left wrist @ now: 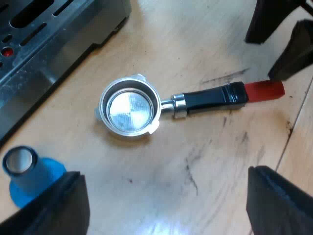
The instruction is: Grind coffee beans and then tamp
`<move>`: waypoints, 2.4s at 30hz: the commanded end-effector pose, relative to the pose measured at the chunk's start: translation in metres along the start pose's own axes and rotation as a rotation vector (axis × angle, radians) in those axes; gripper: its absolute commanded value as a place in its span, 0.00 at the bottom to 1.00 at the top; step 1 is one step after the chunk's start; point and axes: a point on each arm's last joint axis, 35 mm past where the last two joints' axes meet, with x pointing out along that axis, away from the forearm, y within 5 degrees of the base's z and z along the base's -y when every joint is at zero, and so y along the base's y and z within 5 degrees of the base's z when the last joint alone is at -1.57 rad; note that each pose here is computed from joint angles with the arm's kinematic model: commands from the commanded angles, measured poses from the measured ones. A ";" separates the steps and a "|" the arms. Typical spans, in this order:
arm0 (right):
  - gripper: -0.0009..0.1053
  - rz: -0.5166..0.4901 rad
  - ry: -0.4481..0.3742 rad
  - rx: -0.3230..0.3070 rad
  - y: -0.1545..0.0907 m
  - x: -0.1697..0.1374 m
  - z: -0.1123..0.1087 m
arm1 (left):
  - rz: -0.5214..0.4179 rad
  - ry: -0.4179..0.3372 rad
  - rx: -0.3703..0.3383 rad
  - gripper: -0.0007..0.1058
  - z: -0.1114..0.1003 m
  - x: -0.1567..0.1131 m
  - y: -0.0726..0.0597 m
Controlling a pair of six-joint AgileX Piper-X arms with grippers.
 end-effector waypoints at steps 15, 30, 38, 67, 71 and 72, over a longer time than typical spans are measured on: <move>0.52 -0.079 -0.317 -0.026 0.000 -0.103 0.005 | 0.025 0.030 -0.020 0.65 0.003 -0.009 -0.003; 0.52 -0.109 -0.669 -0.145 0.001 -0.131 0.019 | 0.114 0.017 -0.023 0.65 0.005 -0.010 -0.001; 0.52 -0.106 -0.790 -0.198 0.002 -0.107 0.023 | 0.114 0.015 -0.022 0.65 0.005 -0.010 -0.001; 0.52 -0.109 -0.896 -0.235 0.001 -0.029 0.019 | 0.111 -0.015 -0.003 0.65 0.008 -0.009 -0.001; 0.52 -0.105 -0.877 -0.234 0.001 -0.025 0.019 | 0.133 -0.018 -0.003 0.65 0.008 -0.010 0.000; 0.52 -0.102 -0.863 -0.234 0.001 -0.021 0.020 | 0.161 -0.020 -0.003 0.65 0.008 -0.010 0.001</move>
